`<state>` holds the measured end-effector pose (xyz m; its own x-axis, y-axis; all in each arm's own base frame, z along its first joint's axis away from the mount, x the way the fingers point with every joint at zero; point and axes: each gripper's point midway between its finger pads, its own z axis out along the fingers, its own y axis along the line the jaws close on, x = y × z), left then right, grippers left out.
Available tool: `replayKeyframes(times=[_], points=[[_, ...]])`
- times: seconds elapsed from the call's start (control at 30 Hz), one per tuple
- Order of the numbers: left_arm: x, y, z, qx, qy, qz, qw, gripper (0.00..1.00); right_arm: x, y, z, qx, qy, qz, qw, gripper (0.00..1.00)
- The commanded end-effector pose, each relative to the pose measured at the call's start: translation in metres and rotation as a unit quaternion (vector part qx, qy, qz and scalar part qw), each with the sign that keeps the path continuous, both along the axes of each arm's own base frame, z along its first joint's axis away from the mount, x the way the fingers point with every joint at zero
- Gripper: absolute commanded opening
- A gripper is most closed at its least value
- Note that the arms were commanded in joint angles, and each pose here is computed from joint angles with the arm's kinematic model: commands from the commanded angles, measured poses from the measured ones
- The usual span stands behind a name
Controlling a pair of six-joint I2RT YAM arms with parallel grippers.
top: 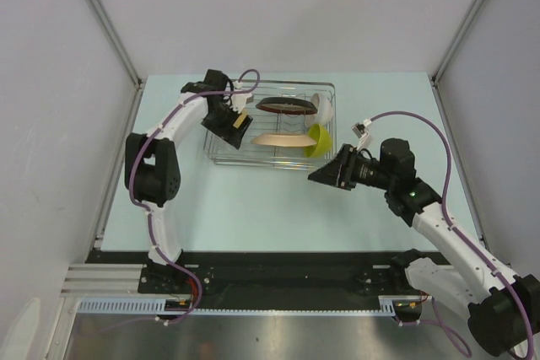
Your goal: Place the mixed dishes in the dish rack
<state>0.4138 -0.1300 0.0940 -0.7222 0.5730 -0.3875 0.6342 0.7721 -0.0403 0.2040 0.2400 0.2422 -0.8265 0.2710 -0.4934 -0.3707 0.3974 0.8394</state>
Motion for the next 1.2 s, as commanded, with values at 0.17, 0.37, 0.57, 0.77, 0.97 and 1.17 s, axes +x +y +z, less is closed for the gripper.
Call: replayKeyframes(times=[0.17, 0.37, 0.57, 0.77, 0.97, 1.17], points=[[0.004, -0.01, 0.02, -0.014, -0.031, -0.019, 0.999, 1.0, -0.003, 0.0, 0.002, 0.013, -0.007, 0.006, 1.0, 0.5], [0.002, -0.012, 0.053, -0.026, -0.059, -0.02, 0.998, 1.0, -0.001, 0.0, 0.002, 0.011, -0.012, 0.001, 1.0, 0.57], [-0.02, -0.005, 0.107, -0.036, -0.103, -0.019, 0.994, 1.0, 0.006, -0.006, 0.002, -0.014, -0.026, -0.016, 0.999, 0.63], [-0.054, 0.014, 0.161, -0.036, -0.163, -0.01, 0.986, 1.0, 0.033, -0.039, 0.0, -0.127, -0.062, -0.109, 0.984, 0.68], [-0.097, 0.022, 0.196, -0.1, -0.231, 0.037, 0.967, 1.0, 0.053, -0.061, 0.018, -0.222, -0.103, -0.174, 0.954, 1.0], [-0.139, 0.025, 0.179, -0.15, -0.26, 0.068, 0.952, 1.0, 0.058, -0.042, 0.028, -0.253, -0.117, -0.16, 0.947, 1.0]])
